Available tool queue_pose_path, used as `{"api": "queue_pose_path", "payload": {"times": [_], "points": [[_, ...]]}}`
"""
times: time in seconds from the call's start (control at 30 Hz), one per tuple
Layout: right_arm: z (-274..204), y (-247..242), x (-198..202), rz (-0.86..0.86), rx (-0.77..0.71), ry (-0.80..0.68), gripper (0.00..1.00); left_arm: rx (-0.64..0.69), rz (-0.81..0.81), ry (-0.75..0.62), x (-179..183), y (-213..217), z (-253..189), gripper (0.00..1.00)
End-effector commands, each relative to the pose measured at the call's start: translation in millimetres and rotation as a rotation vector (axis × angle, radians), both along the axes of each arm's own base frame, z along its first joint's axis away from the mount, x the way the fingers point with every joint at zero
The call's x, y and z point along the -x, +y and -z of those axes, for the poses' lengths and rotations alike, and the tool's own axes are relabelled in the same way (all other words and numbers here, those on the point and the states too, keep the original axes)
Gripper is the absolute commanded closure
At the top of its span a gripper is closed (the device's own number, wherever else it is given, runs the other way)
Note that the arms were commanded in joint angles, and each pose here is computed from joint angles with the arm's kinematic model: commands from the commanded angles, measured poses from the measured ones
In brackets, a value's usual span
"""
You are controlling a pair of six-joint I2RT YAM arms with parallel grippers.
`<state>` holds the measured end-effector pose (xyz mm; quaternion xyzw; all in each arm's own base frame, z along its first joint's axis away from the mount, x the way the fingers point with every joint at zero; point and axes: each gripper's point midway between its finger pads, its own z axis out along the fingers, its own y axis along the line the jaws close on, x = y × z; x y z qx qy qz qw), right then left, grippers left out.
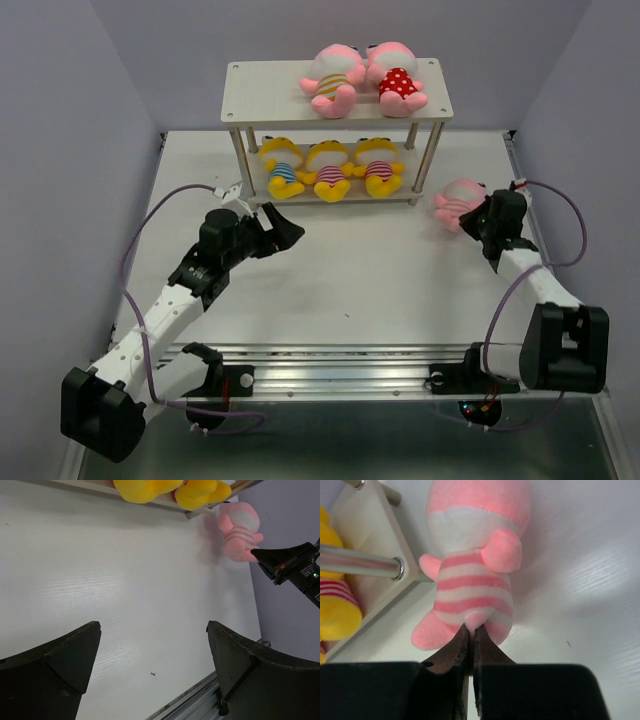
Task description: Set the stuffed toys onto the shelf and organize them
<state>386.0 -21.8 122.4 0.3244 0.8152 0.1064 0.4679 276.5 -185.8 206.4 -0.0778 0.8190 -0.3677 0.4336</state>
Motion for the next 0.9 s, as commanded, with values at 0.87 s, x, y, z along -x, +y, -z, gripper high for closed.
{"api": "queue_pose_path", "payload": {"times": [0.87], "points": [[-12,167,134,-0.484,-0.402,-0.085,0.99,0.158,0.429,0.211,54,-220,49,0.01]]}}
